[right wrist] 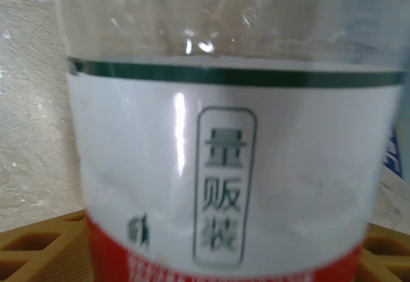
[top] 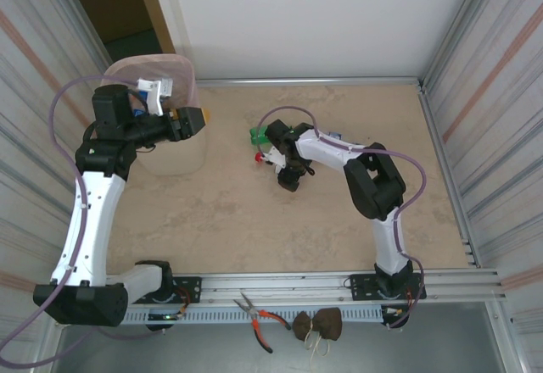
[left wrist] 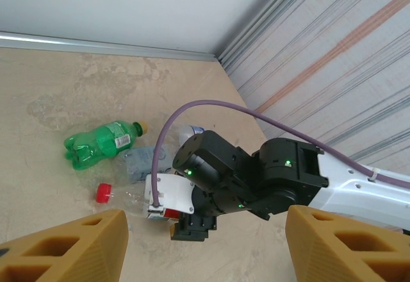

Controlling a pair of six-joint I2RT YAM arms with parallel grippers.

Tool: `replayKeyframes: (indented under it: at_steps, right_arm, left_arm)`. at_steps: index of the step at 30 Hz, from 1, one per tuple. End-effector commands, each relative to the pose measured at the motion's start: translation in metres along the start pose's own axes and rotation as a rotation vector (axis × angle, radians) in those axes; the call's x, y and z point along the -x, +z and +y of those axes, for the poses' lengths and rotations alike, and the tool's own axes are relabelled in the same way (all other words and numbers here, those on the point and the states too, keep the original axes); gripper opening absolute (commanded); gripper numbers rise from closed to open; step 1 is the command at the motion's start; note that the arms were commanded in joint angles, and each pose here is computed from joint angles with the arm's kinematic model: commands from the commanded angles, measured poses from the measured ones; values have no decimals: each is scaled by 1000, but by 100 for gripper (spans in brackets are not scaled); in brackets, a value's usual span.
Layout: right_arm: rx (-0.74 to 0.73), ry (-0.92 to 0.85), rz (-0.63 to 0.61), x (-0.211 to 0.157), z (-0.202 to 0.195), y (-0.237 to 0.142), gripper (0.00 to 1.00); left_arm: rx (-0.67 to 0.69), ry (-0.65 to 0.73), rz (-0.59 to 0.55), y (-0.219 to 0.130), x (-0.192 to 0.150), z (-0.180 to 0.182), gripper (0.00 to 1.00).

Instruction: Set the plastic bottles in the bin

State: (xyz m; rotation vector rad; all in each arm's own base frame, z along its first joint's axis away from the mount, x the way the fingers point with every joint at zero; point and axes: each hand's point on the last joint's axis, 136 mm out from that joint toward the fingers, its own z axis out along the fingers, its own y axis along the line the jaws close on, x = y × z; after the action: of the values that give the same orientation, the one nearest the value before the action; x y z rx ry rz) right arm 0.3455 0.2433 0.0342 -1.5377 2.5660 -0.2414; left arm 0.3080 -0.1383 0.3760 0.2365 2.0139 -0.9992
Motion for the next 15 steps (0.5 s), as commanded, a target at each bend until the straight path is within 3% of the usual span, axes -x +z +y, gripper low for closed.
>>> replayKeyframes:
  at_steps: [1,15]
  right_arm:
    - [18,2,-4,3,4,4,72]
    - [44,53,-88,3,7,-23,58]
  left_arm:
    - [-7,10,-4,2,3,-4,66]
    - [-24,20,-11,2,6,-10,65]
